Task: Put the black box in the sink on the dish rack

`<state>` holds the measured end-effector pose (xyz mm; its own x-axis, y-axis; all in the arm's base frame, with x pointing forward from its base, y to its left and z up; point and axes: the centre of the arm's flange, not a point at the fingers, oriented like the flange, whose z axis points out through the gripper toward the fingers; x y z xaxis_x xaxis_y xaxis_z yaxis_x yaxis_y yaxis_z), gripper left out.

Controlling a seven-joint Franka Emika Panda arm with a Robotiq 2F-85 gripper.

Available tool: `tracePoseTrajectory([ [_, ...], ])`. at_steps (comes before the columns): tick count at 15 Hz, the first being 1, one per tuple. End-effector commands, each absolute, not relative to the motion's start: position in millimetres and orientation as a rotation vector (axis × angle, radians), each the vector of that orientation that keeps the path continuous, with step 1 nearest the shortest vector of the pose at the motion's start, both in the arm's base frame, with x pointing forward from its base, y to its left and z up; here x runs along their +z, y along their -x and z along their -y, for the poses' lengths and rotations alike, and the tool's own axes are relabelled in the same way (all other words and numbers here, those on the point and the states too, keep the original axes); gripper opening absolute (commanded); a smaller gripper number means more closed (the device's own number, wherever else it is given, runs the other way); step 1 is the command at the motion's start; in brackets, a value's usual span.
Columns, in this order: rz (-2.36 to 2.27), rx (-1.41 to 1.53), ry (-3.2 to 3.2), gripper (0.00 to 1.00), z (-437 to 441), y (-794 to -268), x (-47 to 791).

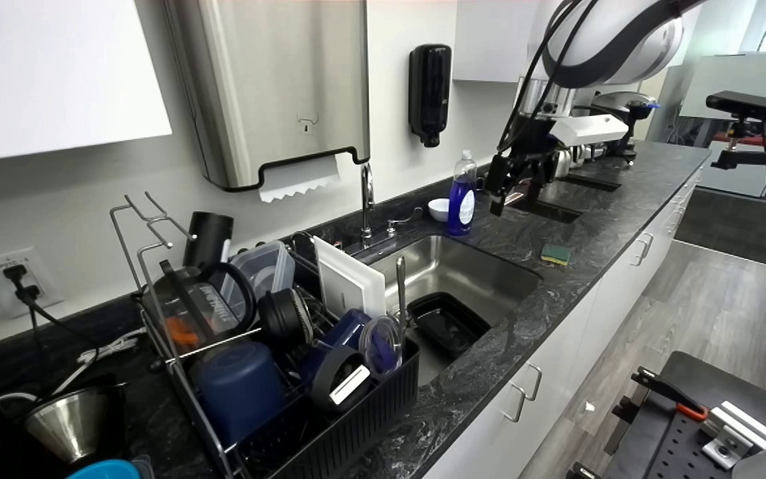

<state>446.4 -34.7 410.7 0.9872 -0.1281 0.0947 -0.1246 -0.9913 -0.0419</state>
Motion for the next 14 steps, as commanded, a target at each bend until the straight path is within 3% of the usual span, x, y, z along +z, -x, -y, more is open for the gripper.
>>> tracePoseTrajectory([
  [1,-0.147,-0.181,3.082,1.00,30,-456,385],
  [14,-0.112,-0.114,3.138,1.00,40,-538,296],
])
